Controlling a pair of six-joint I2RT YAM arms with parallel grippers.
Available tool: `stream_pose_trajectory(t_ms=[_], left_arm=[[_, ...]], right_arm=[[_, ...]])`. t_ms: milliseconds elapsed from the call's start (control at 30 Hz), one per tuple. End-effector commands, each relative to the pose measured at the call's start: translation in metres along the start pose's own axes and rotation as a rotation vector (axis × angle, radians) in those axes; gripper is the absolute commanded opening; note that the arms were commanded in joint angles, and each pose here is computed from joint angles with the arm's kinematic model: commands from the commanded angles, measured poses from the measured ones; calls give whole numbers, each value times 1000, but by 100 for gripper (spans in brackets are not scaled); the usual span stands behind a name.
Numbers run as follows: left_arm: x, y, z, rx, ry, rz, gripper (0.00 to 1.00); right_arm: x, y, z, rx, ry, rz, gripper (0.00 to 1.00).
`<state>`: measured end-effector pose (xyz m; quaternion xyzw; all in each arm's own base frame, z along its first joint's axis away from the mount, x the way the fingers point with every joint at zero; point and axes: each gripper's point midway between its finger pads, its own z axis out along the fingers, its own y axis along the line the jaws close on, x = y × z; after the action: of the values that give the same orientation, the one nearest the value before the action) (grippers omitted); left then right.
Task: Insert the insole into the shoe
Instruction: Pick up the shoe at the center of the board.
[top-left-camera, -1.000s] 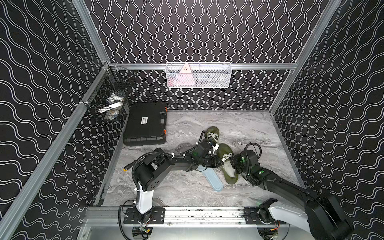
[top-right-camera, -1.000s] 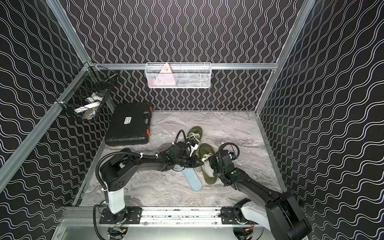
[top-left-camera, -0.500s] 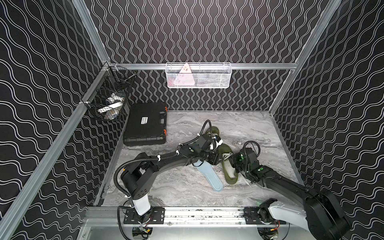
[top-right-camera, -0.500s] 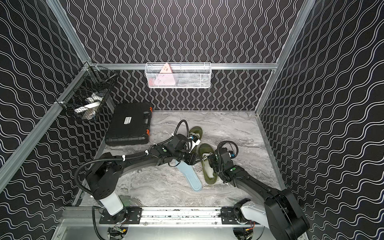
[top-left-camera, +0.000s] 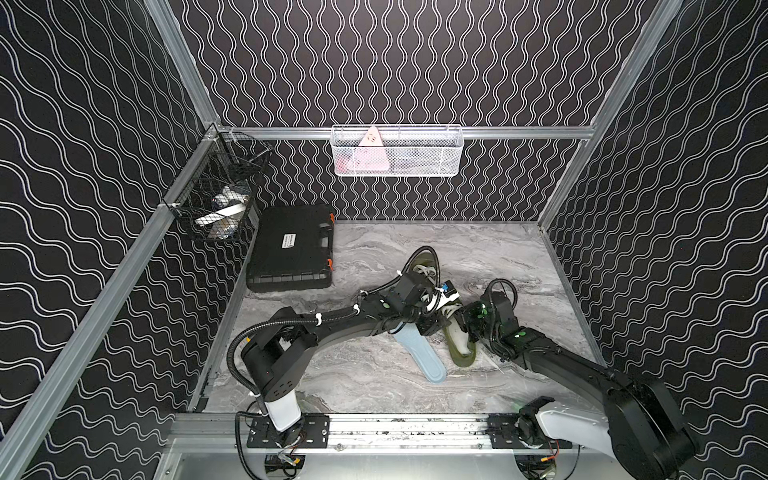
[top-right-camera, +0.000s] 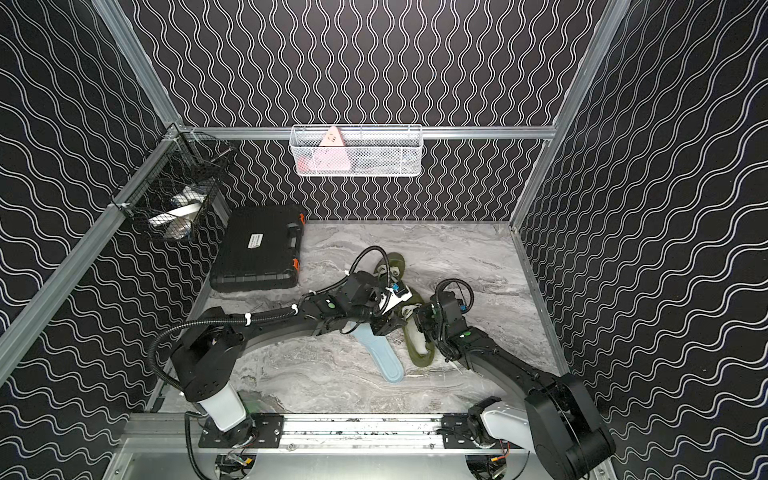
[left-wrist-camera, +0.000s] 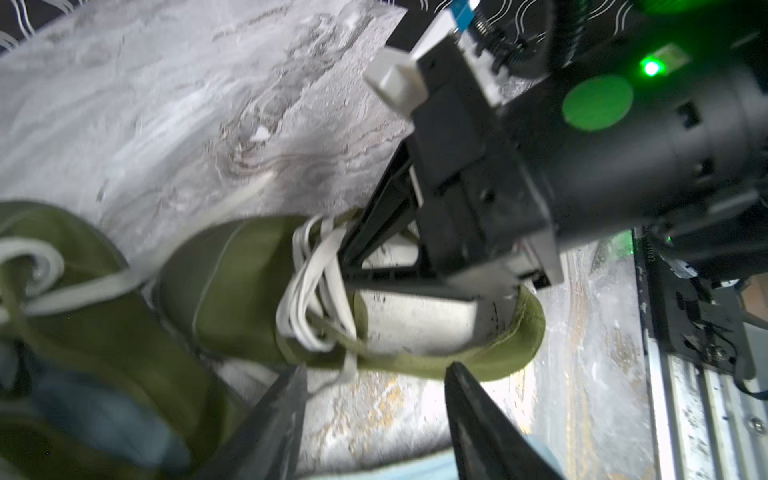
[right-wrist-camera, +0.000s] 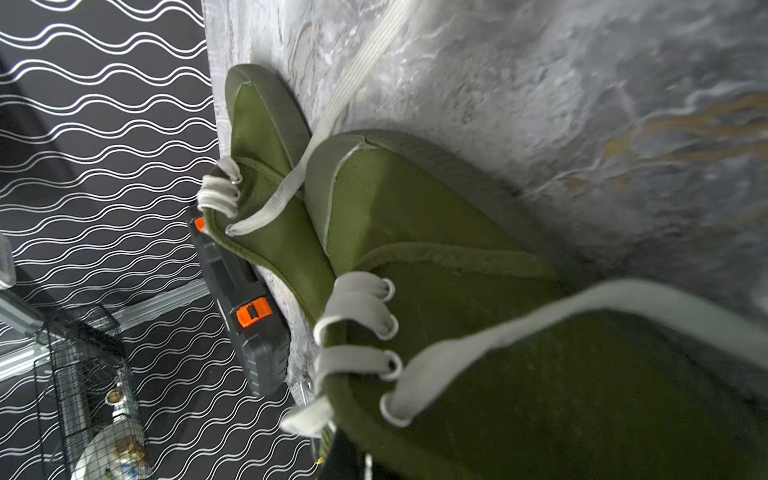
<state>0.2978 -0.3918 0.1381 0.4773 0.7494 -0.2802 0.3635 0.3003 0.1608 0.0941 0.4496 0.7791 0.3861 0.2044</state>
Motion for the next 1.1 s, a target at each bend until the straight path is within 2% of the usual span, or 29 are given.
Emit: stream_pose_trajectory(t_ms=[0, 167, 300, 600, 867, 967, 1067], left_arm=[[-14, 0, 4, 15, -51, 96, 58], [-7, 5, 18, 15, -8, 105, 58], [-7, 7, 23, 8, -32, 96, 58], [2, 19, 39, -26, 24, 103, 58], [5, 31, 48, -79, 43, 79, 54], [6, 37, 50, -100, 64, 61, 47], [8, 41, 52, -118, 80, 48, 30]], right_arm=[[-4, 21, -1, -67, 0, 23, 0], [-5, 23, -4, -69, 2, 25, 0], [-3, 26, -3, -86, 20, 46, 0], [1, 31, -6, -114, 46, 77, 0], [4, 37, -9, -141, 68, 103, 0], [7, 37, -7, -143, 84, 116, 0], [8, 37, -7, -143, 93, 118, 0]])
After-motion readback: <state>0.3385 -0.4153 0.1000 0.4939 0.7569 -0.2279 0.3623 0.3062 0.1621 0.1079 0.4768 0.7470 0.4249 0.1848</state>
